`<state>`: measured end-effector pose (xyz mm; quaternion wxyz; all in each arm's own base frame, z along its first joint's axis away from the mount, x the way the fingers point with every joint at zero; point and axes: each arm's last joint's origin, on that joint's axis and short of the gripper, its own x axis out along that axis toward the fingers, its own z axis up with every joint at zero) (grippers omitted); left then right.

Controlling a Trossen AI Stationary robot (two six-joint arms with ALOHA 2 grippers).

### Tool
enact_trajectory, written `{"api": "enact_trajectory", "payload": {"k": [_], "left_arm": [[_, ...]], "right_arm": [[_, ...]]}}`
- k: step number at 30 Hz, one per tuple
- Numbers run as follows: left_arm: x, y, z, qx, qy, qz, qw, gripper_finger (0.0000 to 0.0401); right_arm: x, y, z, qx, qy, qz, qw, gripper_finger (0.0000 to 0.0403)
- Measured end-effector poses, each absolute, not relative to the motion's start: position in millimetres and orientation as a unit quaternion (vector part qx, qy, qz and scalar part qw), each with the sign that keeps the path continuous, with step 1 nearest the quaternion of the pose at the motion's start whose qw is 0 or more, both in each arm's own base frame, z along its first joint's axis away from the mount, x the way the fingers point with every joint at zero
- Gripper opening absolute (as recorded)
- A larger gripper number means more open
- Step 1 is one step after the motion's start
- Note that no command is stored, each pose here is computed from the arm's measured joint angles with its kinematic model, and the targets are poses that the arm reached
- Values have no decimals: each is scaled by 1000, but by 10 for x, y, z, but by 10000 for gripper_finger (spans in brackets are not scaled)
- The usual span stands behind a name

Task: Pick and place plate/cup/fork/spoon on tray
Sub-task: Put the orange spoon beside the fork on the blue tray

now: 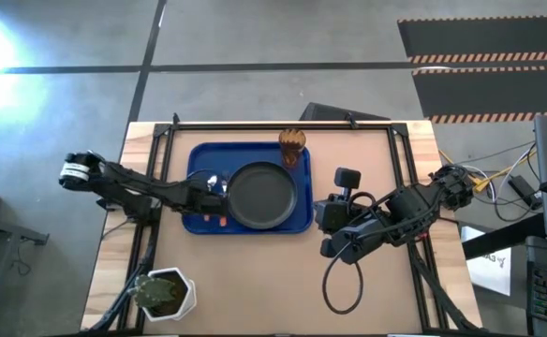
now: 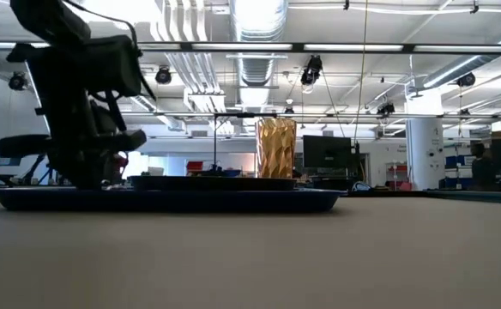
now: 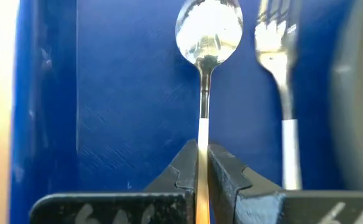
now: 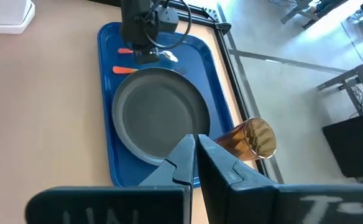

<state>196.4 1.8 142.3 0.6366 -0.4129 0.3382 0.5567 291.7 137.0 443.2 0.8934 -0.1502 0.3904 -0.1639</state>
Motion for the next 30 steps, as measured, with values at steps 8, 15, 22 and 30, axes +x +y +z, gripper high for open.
{"api": "enact_trajectory", "payload": {"k": [8,15,22,30], "left_arm": [[1914,36,1347,-418,340,558,632,0],[1918,37,1348,-416,339,557,633,2],[1928,37,1348,-410,343,550,641,45],[1936,37,1358,-413,340,547,644,81]], "right_arm": [[2919,1373,4428,-143,391,-164,894,9],[2922,1374,4429,-138,389,-166,896,9],[2922,1374,4430,-138,389,-166,896,9],[2922,1374,4430,-139,389,-166,896,9]]}}
